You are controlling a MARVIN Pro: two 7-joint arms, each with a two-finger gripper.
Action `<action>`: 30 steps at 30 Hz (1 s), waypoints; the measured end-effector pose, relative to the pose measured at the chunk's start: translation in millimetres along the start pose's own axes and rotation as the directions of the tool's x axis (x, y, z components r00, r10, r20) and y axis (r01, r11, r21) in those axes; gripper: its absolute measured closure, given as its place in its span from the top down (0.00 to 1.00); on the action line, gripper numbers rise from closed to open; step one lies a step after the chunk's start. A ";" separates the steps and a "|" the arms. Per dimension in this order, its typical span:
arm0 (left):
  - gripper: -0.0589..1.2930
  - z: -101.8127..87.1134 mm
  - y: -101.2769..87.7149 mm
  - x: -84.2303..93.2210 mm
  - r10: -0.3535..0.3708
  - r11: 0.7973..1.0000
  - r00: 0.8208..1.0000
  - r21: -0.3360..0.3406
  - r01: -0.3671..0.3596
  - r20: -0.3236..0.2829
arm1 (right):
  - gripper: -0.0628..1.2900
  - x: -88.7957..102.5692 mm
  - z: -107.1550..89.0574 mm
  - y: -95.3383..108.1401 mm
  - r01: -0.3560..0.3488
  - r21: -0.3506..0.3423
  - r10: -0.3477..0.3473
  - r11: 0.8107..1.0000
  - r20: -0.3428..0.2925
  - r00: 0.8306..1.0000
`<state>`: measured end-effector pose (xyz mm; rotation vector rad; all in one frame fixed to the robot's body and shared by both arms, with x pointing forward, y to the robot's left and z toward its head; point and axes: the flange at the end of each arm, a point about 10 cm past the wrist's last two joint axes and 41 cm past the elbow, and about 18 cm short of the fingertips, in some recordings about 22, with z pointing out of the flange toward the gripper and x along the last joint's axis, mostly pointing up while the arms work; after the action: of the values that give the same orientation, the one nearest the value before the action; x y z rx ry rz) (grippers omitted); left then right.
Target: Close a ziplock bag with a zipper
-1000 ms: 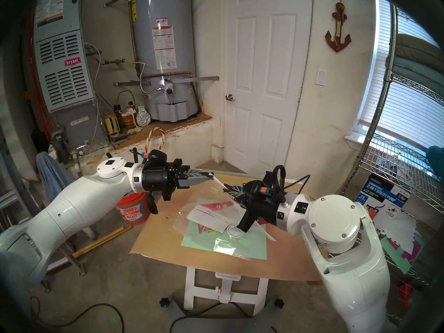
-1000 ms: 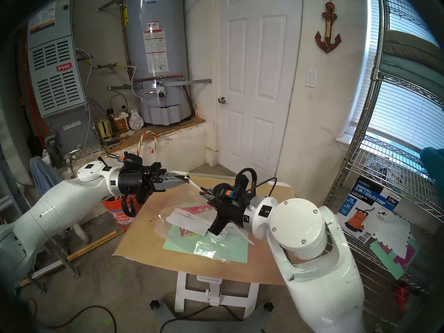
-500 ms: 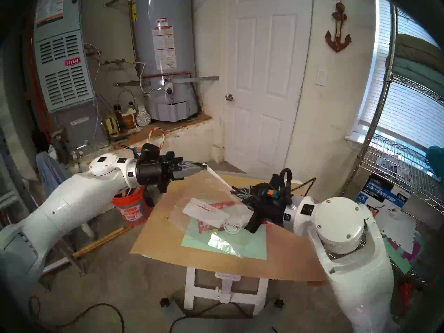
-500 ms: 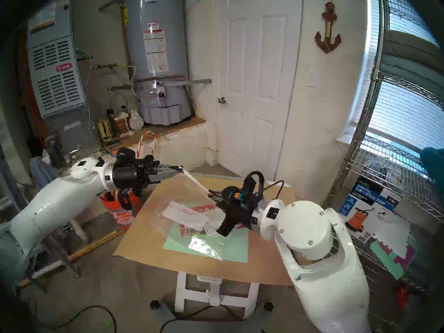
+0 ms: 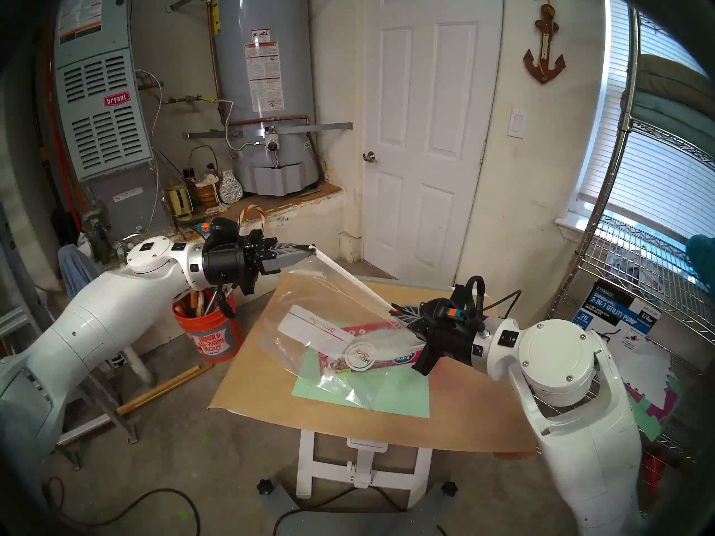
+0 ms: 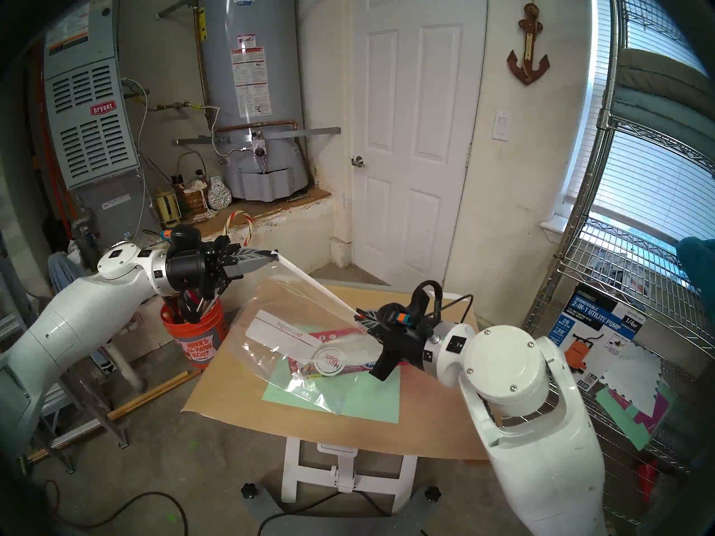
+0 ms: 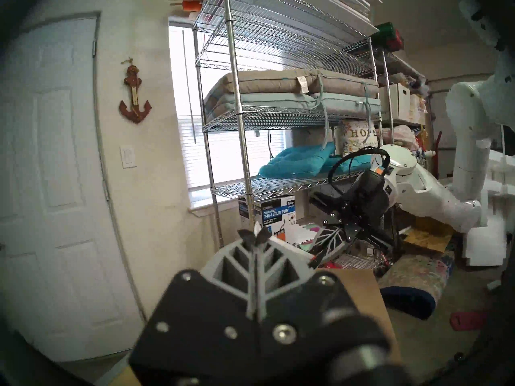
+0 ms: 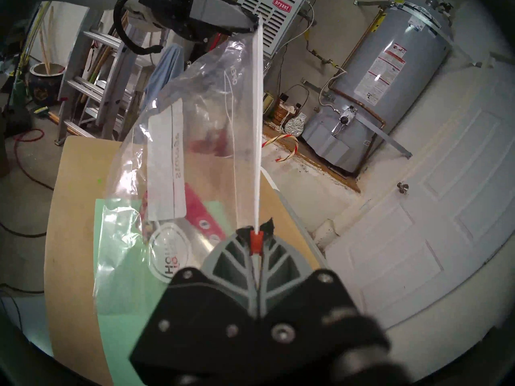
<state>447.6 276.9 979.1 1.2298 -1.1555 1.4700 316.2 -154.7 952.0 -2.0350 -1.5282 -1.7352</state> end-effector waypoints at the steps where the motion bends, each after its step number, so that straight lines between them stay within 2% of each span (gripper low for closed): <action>1: 0.03 -2.3 -1.1 1.4 0.004 1.000 1.000 0.006 -0.004 0.000 | 0.03 -2.1 -1.9 1.6 0.002 -0.002 -0.002 1.000 0.003 1.000; 17: 0.03 -14.6 -5.1 9.4 0.031 0.999 1.000 0.032 -0.031 -0.004 | 0.03 -24.8 -23.5 18.1 0.028 -0.001 -0.028 1.000 0.041 0.999; 21: 0.03 -20.1 -7.7 16.2 0.045 0.998 0.999 0.050 -0.044 -0.013 | 0.03 -35.4 -29.7 23.1 0.027 -0.007 -0.026 1.000 0.072 0.997; 30: 0.03 -23.2 -8.0 21.5 0.054 0.997 0.998 0.063 -0.052 -0.025 | 0.03 -43.0 -36.2 26.0 0.036 -0.017 -0.034 0.999 0.089 0.995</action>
<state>448.5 302.3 999.5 1.2266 -1.1398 1.5677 313.7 -216.2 945.4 -2.1345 -1.5877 -1.6984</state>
